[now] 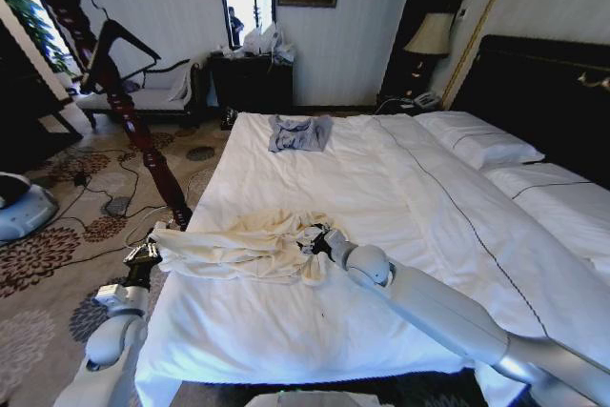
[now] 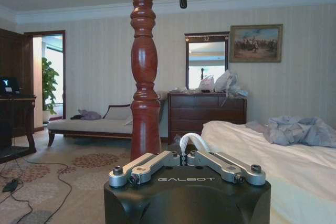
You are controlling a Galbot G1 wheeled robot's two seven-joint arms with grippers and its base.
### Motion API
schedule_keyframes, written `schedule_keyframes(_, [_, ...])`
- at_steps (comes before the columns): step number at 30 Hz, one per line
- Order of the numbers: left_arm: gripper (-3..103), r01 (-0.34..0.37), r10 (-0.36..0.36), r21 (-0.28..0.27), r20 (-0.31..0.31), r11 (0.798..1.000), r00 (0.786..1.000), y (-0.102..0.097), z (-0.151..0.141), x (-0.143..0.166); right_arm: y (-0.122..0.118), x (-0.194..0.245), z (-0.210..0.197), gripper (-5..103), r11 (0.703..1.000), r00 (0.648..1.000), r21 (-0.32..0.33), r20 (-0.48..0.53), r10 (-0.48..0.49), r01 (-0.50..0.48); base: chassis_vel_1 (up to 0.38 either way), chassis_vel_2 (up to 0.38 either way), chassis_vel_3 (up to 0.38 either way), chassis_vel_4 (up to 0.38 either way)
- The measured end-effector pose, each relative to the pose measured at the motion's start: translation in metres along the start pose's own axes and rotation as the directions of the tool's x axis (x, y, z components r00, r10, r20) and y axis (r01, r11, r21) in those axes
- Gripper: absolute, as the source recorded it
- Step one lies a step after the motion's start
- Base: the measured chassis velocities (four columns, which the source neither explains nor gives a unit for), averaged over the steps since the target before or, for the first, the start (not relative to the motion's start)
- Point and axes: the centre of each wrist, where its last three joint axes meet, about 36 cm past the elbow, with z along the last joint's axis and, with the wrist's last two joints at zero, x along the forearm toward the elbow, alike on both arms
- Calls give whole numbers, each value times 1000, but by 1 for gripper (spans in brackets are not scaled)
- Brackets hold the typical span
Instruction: Pick up the clothes from the bed and hang them on the clothes hanger.
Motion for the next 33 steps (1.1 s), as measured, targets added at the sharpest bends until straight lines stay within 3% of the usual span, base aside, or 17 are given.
schedule_keyframes(14, [1, -1, 1, 18, 13, 1000, 1000, -3, -4, 0, -5, -17, -8, 66, 998, 1000, 70, 1, 7, -7, 0, 0, 0, 0])
schedule_keyframes(17, [1, -3, 2, 20, 15, 1000, 1000, -4, -5, 1, -6, -20, -6, 71, 997, 1000, 74, -7, 3, -2, 0, 0, 0, 0])
schedule_keyframes(33, [1, 4, -4, 44, 14, 999, 1000, -5, -4, 2, -17, -34, 8, 59, 993, 999, 115, -49, -21, 27, 0, 0, 0, 0])
